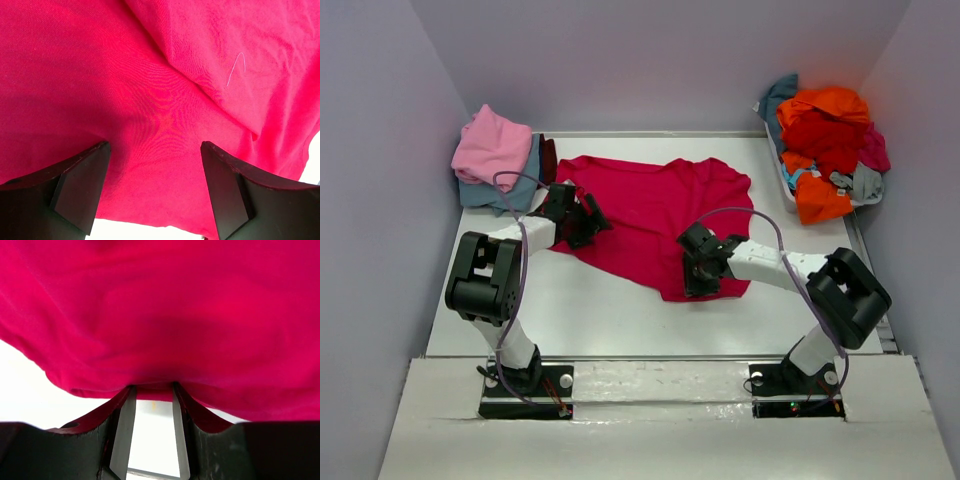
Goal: Fold and stack the t-shirts
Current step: Flatten out the tshirt
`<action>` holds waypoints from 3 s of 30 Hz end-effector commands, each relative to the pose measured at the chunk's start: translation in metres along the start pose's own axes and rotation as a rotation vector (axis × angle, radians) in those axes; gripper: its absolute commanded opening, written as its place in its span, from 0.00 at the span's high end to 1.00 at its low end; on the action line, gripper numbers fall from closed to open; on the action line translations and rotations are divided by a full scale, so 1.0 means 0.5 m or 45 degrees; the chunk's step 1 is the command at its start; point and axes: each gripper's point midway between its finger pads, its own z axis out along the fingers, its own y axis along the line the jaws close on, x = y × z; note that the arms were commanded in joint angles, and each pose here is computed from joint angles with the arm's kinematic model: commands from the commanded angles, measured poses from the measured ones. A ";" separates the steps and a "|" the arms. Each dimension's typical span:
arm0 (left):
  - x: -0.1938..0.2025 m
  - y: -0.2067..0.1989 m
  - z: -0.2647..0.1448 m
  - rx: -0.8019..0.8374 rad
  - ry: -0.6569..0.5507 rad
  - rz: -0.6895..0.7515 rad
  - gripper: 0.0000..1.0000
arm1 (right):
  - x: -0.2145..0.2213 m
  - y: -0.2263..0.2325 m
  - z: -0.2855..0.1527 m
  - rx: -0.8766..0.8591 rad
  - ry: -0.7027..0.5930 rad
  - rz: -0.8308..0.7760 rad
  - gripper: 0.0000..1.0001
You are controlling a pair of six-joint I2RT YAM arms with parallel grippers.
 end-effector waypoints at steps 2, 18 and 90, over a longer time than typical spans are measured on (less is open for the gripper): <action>0.022 0.016 -0.011 -0.026 0.040 -0.006 0.14 | -0.008 0.052 0.001 -0.096 -0.012 -0.056 0.59; 0.019 0.014 -0.010 -0.024 0.036 0.004 0.14 | 0.071 0.058 0.005 -0.081 0.047 -0.057 0.59; 0.095 0.276 -0.040 -0.670 0.308 0.284 0.16 | 0.049 0.058 0.016 -0.075 -0.157 0.093 0.56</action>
